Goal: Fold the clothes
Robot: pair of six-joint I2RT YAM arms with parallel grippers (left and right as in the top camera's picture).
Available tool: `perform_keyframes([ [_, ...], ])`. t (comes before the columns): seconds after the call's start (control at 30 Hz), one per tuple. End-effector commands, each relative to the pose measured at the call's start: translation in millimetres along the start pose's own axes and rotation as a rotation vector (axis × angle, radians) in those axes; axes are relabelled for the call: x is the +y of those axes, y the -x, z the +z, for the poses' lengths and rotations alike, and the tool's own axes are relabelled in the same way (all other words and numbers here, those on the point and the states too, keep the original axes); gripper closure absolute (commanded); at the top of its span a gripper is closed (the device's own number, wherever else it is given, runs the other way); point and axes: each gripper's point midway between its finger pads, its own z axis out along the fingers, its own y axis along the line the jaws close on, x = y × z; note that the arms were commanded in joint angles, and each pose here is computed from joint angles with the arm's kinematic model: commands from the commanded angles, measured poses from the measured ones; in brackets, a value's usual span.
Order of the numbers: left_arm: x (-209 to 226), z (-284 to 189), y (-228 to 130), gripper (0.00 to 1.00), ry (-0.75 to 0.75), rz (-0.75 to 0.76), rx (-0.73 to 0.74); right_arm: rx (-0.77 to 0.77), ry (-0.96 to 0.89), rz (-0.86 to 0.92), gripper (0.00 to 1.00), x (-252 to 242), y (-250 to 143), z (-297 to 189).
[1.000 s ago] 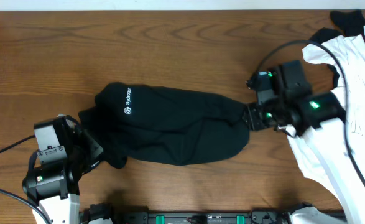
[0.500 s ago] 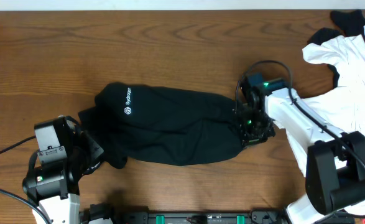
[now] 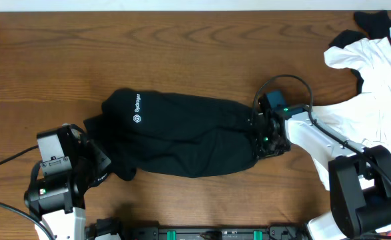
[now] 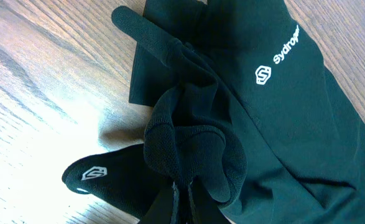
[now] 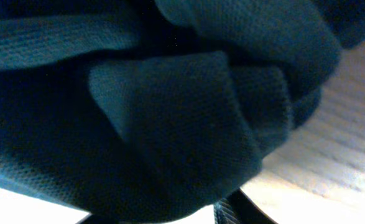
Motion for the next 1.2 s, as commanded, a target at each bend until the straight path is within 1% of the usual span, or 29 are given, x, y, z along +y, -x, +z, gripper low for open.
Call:
perform_keyframes([
  [0.0,0,-2,3,0.94,0.001,0.011,-0.013,0.051,0.078,0.006,0.99,12,-11,18],
  [0.17,-1,-3,3,0.94,0.0,0.012,-0.013,0.063,0.094,0.037,0.99,16,-13,11],
  [0.3,-11,-9,2,0.94,-0.06,0.037,-0.007,0.017,0.094,0.026,0.99,24,-7,-29],
  [0.37,-20,-19,4,0.94,-0.101,0.057,-0.011,-0.064,0.092,0.007,0.99,31,3,-64],
  [0.43,-28,-35,9,0.94,-0.126,0.073,-0.027,-0.18,0.075,-0.02,0.99,36,14,-108],
  [0.57,-44,-84,30,0.94,-0.166,0.126,-0.117,-0.467,0.028,-0.068,0.99,45,30,-206],
  [0.67,-59,-129,50,0.94,-0.211,0.148,-0.219,-0.675,-0.003,-0.068,0.99,50,28,-279],
  [0.77,-75,-176,69,0.94,-0.262,0.165,-0.329,-0.811,-0.007,-0.079,0.99,55,17,-330],
  [0.87,-85,-214,80,0.95,-0.3,0.179,-0.415,-0.877,-0.003,-0.088,0.99,59,4,-360],
  [1.0,-91,-248,86,0.94,-0.336,0.191,-0.499,-0.92,-0.052,-0.068,0.99,52,-10,-380],
  [1.17,-93,-264,86,0.94,-0.353,0.196,-0.535,-0.939,-0.075,-0.057,0.99,48,-22,-390],
])
